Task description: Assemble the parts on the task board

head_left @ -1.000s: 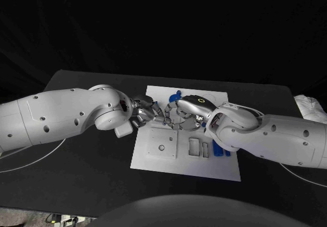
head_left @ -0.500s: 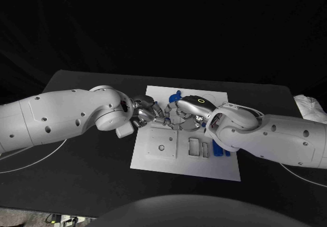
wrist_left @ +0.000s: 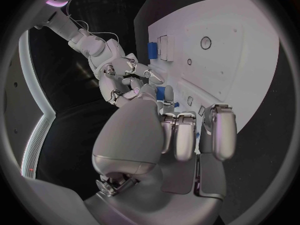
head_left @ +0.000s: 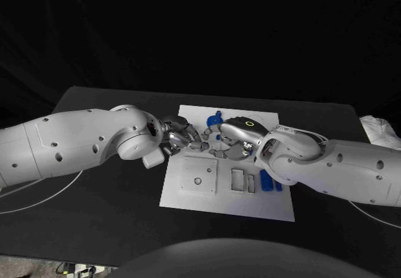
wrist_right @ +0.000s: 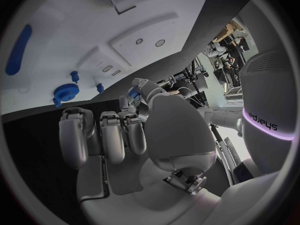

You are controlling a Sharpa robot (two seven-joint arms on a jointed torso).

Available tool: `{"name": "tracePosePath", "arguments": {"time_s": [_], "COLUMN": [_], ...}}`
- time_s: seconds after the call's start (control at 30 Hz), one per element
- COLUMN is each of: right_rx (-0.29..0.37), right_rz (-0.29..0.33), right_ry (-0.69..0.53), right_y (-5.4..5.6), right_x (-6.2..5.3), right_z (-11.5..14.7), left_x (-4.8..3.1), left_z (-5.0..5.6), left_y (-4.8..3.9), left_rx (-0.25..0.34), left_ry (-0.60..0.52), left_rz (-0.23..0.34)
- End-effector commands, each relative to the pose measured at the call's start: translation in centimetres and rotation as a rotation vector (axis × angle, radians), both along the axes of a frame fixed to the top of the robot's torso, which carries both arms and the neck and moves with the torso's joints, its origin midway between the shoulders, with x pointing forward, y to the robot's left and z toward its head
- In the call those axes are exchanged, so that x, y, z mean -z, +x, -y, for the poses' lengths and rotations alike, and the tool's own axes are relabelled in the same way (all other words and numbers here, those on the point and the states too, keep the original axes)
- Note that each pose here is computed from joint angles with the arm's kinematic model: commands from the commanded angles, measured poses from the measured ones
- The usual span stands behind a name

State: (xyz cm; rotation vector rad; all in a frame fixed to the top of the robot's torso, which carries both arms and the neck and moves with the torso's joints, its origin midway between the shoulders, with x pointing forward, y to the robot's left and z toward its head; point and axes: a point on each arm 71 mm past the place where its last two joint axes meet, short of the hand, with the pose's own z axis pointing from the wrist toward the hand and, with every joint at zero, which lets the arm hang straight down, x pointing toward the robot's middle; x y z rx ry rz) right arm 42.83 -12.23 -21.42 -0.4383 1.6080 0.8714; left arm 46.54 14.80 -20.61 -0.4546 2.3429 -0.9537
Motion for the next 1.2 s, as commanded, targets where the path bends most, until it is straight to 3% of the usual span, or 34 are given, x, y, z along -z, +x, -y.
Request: {"name": "tracePosePath", "arguments": {"time_s": [0.03, 0.17, 0.3, 0.47, 0.6, 0.87, 1.2], "right_rx": [-0.005, 0.022, 0.047, 0.066, 0.069, 0.061, 0.069], "right_rz": [0.037, 0.048, 0.074, 0.109, 0.107, 0.084, 0.07], "right_ry": [-0.055, -0.072, -0.071, -0.058, -0.055, -0.053, -0.053], "right_y": [0.0, 0.2, 0.4, 0.4, 0.3, -0.3, -0.3], "right_x": [0.1, -0.2, -1.5, -3.9, -4.9, -5.5, -5.6], "right_z": [0.7, 2.1, 3.6, 4.9, 5.1, 4.7, 4.7], "left_x": [0.16, -0.38, -1.92, -4.33, -5.35, -5.92, -6.13], "left_z": [-0.4, -1.0, -1.4, -1.4, -1.2, -0.2, 2.3], "left_y": [-0.07, 0.14, 0.64, 1.45, 2.09, 3.33, 4.76], "left_rx": [-0.027, -0.025, 0.006, 0.075, 0.127, 0.191, 0.258], "left_ry": [0.028, 0.088, 0.166, 0.313, 0.438, 0.679, 0.783], "left_rz": [-0.054, -0.073, -0.064, -0.065, -0.063, -0.05, -0.039]}}
